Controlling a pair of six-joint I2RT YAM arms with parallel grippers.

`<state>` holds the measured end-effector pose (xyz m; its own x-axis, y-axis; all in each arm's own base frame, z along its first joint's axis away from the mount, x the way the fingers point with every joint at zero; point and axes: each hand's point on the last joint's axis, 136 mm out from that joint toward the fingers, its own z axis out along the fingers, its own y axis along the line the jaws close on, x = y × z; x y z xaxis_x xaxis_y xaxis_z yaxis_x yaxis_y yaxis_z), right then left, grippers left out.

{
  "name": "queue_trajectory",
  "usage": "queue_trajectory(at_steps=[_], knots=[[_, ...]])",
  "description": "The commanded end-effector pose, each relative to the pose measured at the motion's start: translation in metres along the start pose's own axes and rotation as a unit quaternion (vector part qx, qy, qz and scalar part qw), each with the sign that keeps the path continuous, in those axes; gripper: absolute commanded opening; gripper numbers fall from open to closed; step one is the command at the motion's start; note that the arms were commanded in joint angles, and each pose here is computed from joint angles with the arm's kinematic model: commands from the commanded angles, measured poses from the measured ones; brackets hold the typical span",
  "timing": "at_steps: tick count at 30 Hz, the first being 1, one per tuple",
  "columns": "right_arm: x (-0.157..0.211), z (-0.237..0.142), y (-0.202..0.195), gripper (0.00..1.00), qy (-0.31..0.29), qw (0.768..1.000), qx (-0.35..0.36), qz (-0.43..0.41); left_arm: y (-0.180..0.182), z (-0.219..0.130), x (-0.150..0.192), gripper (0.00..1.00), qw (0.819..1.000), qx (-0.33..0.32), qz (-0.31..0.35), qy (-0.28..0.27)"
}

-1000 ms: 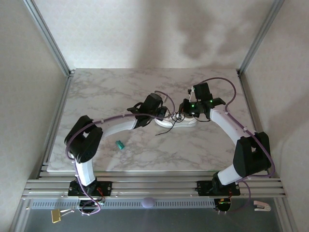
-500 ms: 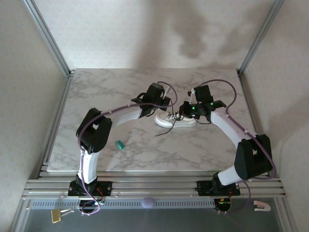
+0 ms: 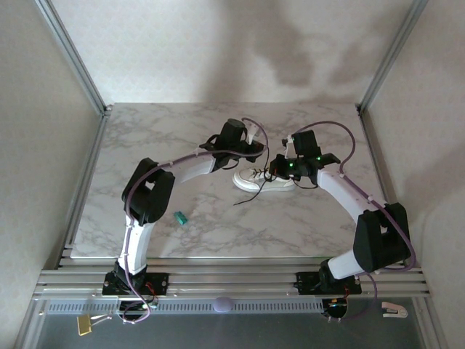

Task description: Tie the shoes

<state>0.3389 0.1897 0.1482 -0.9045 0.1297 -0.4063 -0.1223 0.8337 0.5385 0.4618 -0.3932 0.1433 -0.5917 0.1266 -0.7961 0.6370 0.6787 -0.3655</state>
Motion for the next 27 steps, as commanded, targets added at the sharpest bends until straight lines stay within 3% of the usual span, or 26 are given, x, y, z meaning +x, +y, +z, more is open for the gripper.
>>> queue_trajectory(at_steps=[1,6,19,27], knots=[[-0.002,-0.008,0.007,0.0,-0.01,1.0,-0.017,-0.012,-0.008,0.001,-0.024,0.0,0.999,0.038,-0.007,-0.03],[-0.002,-0.008,0.006,0.0,-0.011,1.0,-0.016,-0.013,-0.016,0.003,-0.031,0.0,0.997,0.064,-0.01,-0.036],[-0.002,-0.008,0.007,0.0,-0.013,1.0,-0.018,-0.014,-0.008,0.037,-0.007,0.0,0.996,0.085,-0.037,0.005],[-0.002,-0.008,0.008,0.0,-0.01,1.0,-0.021,-0.012,0.006,0.053,-0.006,0.0,0.996,0.066,-0.06,0.011]])
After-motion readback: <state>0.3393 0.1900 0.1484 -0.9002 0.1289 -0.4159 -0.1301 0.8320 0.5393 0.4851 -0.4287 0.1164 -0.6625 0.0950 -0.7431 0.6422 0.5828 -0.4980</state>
